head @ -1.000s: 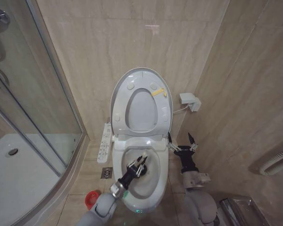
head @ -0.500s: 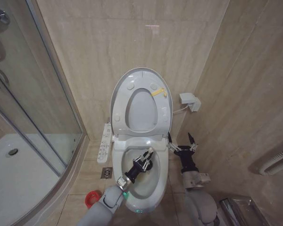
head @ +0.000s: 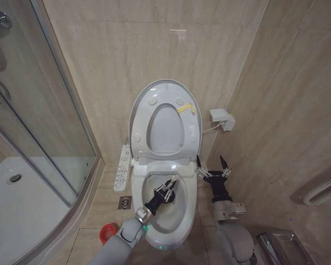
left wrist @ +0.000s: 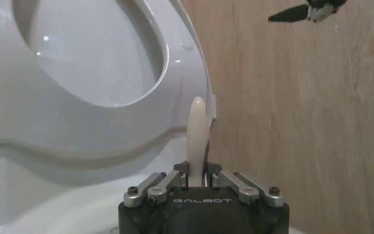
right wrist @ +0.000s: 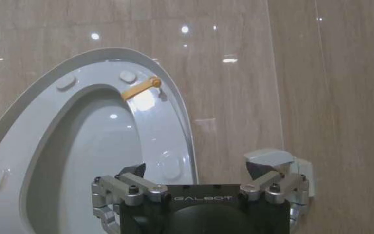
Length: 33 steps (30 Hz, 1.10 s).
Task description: Open the toilet lid, clean the toilet bowl with a toilet brush, close the toilet lid, and flush.
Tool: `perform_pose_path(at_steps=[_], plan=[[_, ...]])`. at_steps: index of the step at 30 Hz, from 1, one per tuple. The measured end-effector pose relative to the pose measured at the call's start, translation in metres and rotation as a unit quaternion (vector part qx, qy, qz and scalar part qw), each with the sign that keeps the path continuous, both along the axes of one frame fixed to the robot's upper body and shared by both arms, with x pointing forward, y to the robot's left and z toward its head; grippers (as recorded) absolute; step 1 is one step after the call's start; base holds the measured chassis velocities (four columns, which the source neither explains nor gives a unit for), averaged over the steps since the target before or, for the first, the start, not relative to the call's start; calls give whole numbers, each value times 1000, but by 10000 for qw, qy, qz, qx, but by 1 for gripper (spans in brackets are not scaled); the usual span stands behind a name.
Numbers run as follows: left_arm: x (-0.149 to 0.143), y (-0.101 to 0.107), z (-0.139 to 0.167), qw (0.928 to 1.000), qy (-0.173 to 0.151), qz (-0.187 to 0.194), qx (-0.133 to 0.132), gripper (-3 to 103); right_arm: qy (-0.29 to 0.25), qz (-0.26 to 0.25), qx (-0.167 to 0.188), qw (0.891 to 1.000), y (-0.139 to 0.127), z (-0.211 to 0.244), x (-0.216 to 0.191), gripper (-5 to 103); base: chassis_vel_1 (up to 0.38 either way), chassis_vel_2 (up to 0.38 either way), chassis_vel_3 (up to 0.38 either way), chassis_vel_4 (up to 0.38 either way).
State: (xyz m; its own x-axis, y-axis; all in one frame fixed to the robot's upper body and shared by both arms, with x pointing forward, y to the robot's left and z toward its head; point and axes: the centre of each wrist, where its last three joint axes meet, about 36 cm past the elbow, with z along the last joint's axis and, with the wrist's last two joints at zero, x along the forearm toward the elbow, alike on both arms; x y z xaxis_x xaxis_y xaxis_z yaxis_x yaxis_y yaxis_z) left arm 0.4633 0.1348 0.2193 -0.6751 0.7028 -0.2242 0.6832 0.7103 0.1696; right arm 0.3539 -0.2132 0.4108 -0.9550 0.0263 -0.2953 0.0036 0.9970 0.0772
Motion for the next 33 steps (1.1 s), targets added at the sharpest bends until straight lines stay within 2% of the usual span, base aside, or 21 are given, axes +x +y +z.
perform_pose_path(at_steps=[4,7,10,15,21,24,28,31,33], plan=[[2,-3,4,10000,-48,-5,-40,18,0,0,-1,10000,0,0,0,100,0,0,0,0],[3,-13,11,9998,-119,-36,-147,18,0,0,0,10000,0,0,0,100,0,0,0,0],[-1,-33,23,9992,-191,-120,-333,18,0,0,0,10000,0,0,0,100,0,0,0,0],[-11,-45,25,9987,-155,-183,-440,18,0,0,0,10000,0,0,0,100,0,0,0,0],[-13,-37,11,9993,-29,-107,-345,18,0,0,-1,10000,0,0,0,100,0,0,0,0],[-8,-19,1,9998,-7,-3,-223,18,0,0,-1,10000,0,0,0,100,0,0,0,0],[-4,-9,2,9998,-35,39,-175,18,0,0,0,10000,0,0,0,100,0,0,0,0],[-1,-12,8,9997,-91,29,-236,18,0,0,0,10000,0,0,0,100,0,0,0,0],[-1,-21,16,9993,-147,-15,-337,18,0,0,0,10000,0,0,0,100,0,0,0,0]])
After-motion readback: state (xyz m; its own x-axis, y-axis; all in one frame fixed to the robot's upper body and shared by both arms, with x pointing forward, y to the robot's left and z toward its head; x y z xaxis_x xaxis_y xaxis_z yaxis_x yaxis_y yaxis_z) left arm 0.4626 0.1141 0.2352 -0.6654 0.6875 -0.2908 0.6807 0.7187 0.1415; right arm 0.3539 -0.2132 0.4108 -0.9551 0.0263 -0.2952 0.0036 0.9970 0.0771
